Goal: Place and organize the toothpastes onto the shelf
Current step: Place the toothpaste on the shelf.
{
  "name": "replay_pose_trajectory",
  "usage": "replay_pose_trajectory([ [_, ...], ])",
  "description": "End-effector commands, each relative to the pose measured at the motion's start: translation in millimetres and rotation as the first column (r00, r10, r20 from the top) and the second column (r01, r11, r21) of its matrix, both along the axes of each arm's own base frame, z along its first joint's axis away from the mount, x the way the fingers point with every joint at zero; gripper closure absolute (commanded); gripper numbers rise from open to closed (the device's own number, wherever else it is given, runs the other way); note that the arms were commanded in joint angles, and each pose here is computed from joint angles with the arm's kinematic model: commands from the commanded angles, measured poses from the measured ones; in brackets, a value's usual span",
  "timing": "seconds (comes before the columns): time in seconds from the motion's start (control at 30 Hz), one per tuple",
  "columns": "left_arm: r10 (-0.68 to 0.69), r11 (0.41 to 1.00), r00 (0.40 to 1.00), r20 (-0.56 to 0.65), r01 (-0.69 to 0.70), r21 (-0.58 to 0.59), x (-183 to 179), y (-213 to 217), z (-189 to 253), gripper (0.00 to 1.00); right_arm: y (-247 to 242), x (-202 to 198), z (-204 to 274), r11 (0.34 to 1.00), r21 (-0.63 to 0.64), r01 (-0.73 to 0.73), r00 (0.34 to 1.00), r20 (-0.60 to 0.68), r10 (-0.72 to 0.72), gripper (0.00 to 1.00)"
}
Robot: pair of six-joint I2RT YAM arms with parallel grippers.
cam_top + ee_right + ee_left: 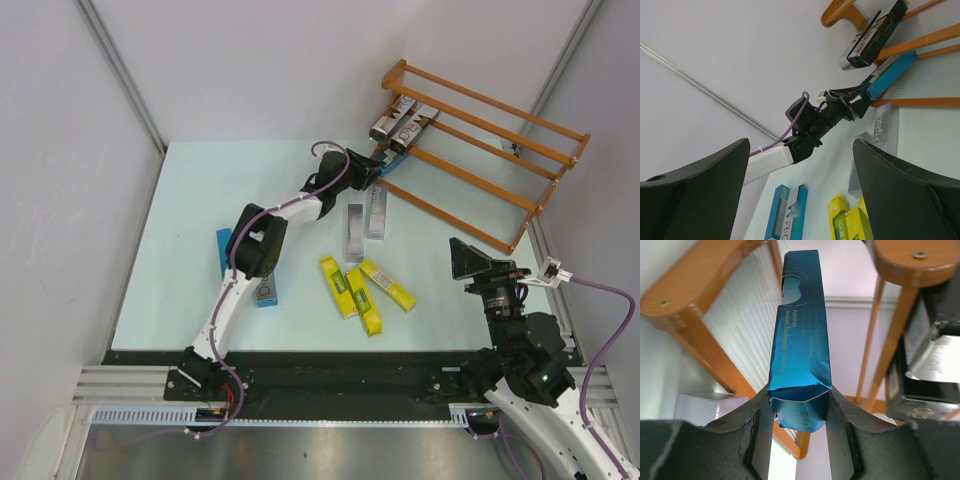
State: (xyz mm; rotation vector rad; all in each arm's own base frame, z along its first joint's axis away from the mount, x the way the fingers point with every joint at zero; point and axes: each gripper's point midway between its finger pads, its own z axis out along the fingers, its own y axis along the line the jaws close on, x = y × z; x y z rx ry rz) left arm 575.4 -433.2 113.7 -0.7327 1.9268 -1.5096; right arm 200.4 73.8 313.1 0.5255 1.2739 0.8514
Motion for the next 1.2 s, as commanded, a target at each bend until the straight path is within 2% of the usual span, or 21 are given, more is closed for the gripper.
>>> replay_pose_trajectory([
  [0.0, 0.087, 0.996, 0.996, 0.033, -0.086, -0.040, 15.2, -1.0, 22.7, 0.56, -11.0, -6.1, 18.8, 0.999, 0.033, 0.029, 0.999, 0.038, -0.030, 0.10],
  [0.27, 0.114, 0.993, 0.993, 0.026, -0.114, 0.018, 20.5, 0.0, 6.4, 0.51, -9.2, -4.6, 14.7, 0.999, 0.023, 0.026, 0.999, 0.024, -0.026, 0.10],
  [0.3, 0.112, 0.993, 0.993, 0.028, -0.113, 0.025, 21.0, 0.8, 6.1, 0.45, -8.3, -5.2, 15.8, 0.999, 0.025, 0.020, 0.999, 0.028, -0.020, 0.10],
  [0.4, 0.102, 0.993, 0.994, 0.030, -0.103, 0.055, 20.0, -0.3, 9.5, 0.36, -6.8, -4.8, 15.3, 1.000, 0.028, 0.014, 1.000, 0.025, -0.014, 0.09],
  [0.63, 0.079, 0.990, 0.996, 0.052, -0.084, 0.110, 19.1, 2.3, 20.2, 0.27, -4.5, -4.4, 15.7, 1.000, 0.029, 0.004, 1.000, 0.026, -0.004, 0.08],
  [0.77, 0.045, 0.989, 0.998, 0.044, -0.051, 0.137, 9.4, 2.1, 19.2, 0.11, -4.2, -6.3, 17.7, 1.000, 0.027, -0.004, 0.999, 0.037, 0.003, 0.07],
  [0.87, 0.042, 0.987, 0.999, 0.032, -0.046, 0.151, 3.7, 6.4, 10.0, 0.04, -3.3, -7.2, 20.3, 1.000, 0.027, -0.010, 0.999, 0.044, 0.009, 0.06],
  [0.97, 0.035, 0.985, 0.998, 0.044, -0.042, 0.167, 0.6, 10.6, 9.3, 0.00, -1.6, -7.5, 20.2, 0.999, 0.026, -0.020, 0.999, 0.046, 0.018, 0.06],
  [1.17, 0.023, 0.973, 0.996, 0.085, -0.042, 0.226, -6.4, 19.5, 13.9, 0.00, -1.5, -7.2, 20.7, 1.000, 0.025, -0.019, 0.999, 0.049, 0.018, 0.05],
])
